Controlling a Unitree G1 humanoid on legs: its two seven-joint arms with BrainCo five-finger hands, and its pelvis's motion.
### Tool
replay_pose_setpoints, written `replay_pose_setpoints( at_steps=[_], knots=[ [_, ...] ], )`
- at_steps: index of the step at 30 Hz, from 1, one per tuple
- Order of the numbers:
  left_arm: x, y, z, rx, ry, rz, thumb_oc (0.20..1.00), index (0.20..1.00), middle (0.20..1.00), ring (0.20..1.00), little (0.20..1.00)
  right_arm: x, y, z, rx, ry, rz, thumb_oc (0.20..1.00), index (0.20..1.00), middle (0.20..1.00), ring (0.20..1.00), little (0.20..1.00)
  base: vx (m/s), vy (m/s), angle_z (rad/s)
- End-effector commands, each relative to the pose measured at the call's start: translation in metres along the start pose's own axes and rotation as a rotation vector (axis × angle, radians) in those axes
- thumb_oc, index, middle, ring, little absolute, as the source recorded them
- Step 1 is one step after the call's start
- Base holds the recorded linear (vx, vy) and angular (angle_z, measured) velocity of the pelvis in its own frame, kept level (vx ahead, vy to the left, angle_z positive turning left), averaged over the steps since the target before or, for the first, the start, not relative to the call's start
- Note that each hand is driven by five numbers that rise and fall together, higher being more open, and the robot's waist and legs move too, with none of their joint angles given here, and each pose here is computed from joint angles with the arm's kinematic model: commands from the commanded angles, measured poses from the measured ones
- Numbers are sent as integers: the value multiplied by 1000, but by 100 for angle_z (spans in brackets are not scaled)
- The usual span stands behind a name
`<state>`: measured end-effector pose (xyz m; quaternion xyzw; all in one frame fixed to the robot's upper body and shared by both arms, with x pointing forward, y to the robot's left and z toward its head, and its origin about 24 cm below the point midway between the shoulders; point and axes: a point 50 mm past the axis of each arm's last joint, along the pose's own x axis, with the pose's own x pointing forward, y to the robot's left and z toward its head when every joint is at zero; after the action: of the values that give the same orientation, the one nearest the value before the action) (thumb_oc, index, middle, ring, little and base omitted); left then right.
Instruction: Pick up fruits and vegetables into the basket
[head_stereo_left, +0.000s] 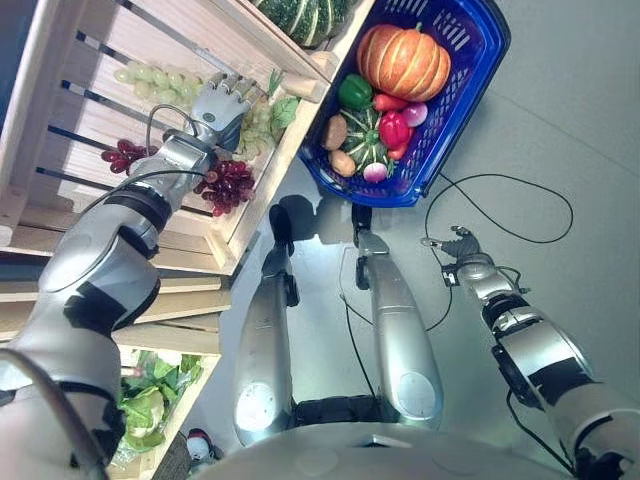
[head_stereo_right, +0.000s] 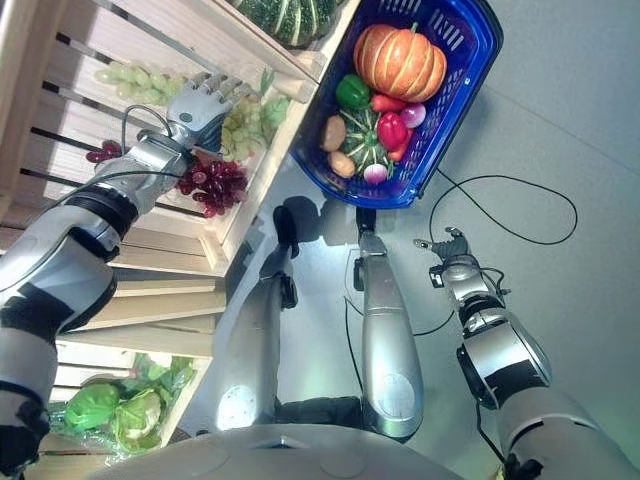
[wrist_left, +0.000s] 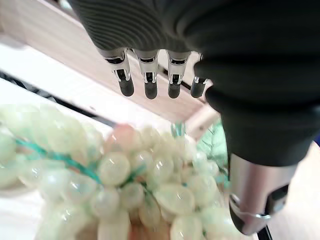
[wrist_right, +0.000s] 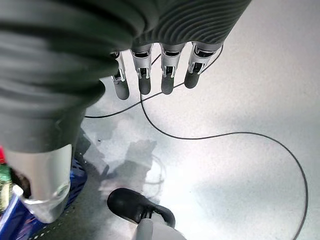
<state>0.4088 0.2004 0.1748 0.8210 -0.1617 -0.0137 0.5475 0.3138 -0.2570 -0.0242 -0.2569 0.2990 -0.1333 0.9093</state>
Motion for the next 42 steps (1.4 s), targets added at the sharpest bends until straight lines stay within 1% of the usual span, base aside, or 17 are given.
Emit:
replay_pose_setpoints(
  at_steps=[1,4,15,26,31,42],
  knots=[
    [-2,-2,-19,5,123,-20,1000,1000,1000,1000,1000,-1,-8,-16,-51,27,-19,1000,1000,1000,1000,1000,1,17,-4],
    [-6,-8,-22,9,150,-29,1000,1000,1000,1000,1000,-1,-7,-14,-52,21,-18,1000,1000,1000,1000,1000,2,5,-1],
    [-17,-15,-36,81,265,65,1000,1000,1000,1000,1000,-1,-3,-4,-40,-20,-10,1000,1000,1000,1000,1000,0,0,-1],
    [-29,-30,-40,137,319,70,1000,1000,1000,1000,1000,-1,-1,1,-32,-32,-14,1000,1000,1000,1000,1000,0,0,0],
    [-33,-32,-45,163,348,66,1000,1000,1000,1000,1000,0,-3,5,-30,-38,-17,1000,1000,1000,1000,1000,0,0,0],
    [-34,-34,-45,226,348,49,1000,1000,1000,1000,1000,1,-7,13,-29,-59,-23,1000,1000,1000,1000,1000,0,0,0]
  ],
)
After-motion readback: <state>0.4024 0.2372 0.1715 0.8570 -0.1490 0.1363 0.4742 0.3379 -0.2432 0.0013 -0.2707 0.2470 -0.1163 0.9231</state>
